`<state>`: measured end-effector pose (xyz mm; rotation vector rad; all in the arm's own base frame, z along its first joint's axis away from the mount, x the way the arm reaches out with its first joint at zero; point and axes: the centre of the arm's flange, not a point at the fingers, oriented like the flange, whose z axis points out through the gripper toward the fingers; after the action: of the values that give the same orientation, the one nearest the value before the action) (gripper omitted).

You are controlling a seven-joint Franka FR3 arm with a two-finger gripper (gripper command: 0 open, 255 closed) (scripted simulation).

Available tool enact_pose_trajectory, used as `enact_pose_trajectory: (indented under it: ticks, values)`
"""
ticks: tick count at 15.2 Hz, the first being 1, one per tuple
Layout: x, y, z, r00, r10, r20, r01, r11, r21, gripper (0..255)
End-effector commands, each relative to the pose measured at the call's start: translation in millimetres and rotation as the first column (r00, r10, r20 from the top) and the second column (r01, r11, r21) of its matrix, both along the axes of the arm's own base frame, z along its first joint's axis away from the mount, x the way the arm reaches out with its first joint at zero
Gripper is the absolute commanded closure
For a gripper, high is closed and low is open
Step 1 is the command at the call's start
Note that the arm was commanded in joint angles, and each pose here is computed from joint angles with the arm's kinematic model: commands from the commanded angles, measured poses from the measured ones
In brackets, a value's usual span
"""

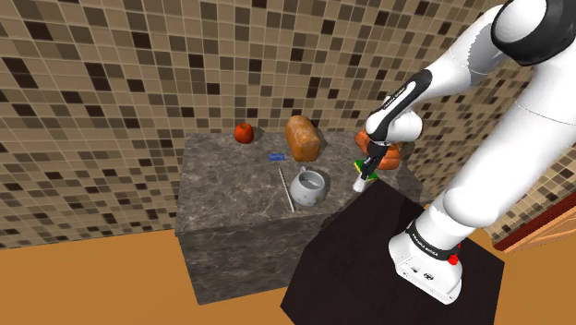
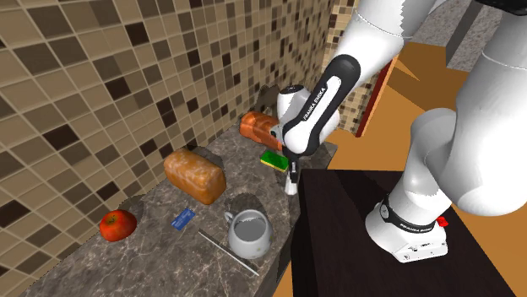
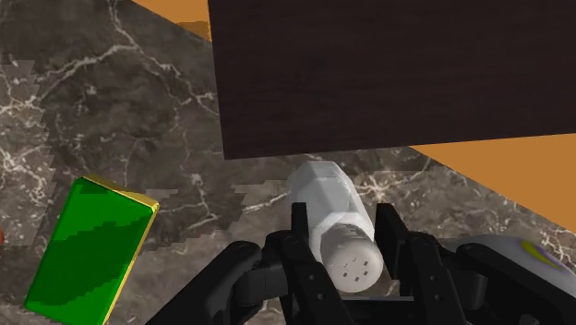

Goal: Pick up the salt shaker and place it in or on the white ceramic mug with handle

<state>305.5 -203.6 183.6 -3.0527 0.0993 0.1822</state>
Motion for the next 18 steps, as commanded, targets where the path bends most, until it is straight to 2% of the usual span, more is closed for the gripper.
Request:
enact_pose_trajectory:
  ticks: [1, 18]
  values:
    - [-1, 1, 10, 1.000, 0.001, -0.001, -0.001, 1.000, 0.000, 255]
    - [-1, 1, 100, 1.000, 0.001, -0.001, -0.001, 1.000, 0.000, 255]
